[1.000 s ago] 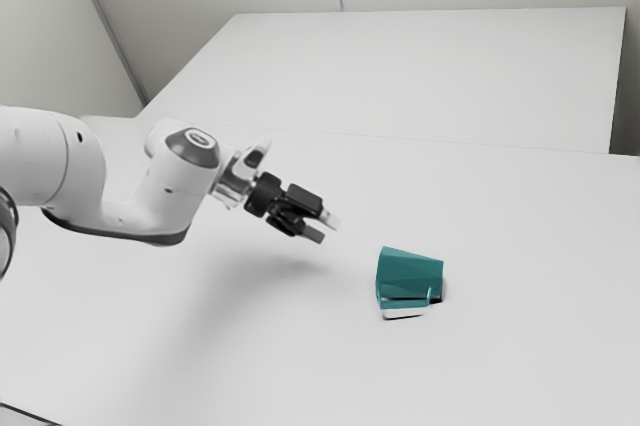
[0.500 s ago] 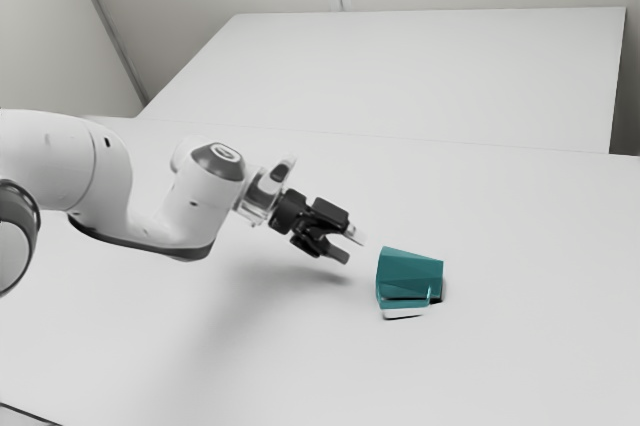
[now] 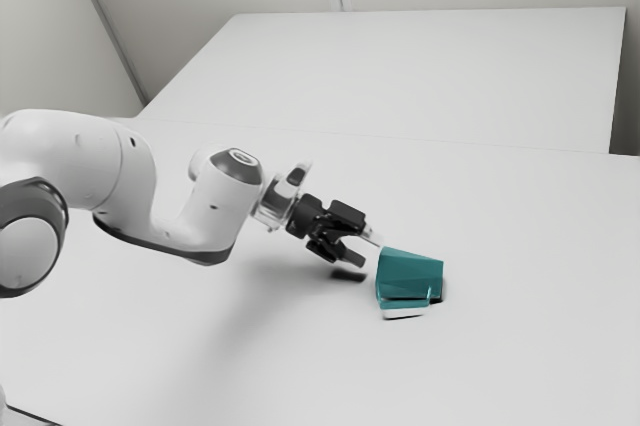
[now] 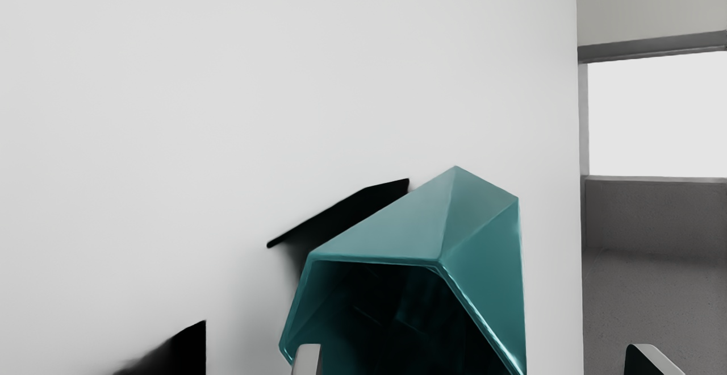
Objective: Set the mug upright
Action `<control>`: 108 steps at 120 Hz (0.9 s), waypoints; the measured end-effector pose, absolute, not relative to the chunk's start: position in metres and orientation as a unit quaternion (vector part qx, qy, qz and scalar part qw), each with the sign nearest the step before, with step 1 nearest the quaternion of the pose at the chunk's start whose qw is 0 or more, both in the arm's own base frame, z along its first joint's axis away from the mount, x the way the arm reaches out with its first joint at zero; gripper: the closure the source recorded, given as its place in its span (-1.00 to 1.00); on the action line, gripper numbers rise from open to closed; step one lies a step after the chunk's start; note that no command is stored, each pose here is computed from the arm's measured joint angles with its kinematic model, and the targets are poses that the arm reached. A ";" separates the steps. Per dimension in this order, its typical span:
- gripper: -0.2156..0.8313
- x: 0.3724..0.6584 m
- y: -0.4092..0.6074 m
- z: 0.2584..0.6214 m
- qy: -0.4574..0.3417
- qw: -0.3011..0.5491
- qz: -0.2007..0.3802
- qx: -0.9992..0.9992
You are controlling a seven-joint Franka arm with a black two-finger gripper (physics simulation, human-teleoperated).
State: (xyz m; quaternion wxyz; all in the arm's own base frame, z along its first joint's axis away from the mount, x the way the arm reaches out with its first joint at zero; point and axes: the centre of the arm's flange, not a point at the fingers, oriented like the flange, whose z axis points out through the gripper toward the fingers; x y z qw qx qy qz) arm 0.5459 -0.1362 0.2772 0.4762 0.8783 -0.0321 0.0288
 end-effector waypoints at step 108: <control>-0.50 0.556 -0.184 0.258 -0.056 0.504 0.040 0.861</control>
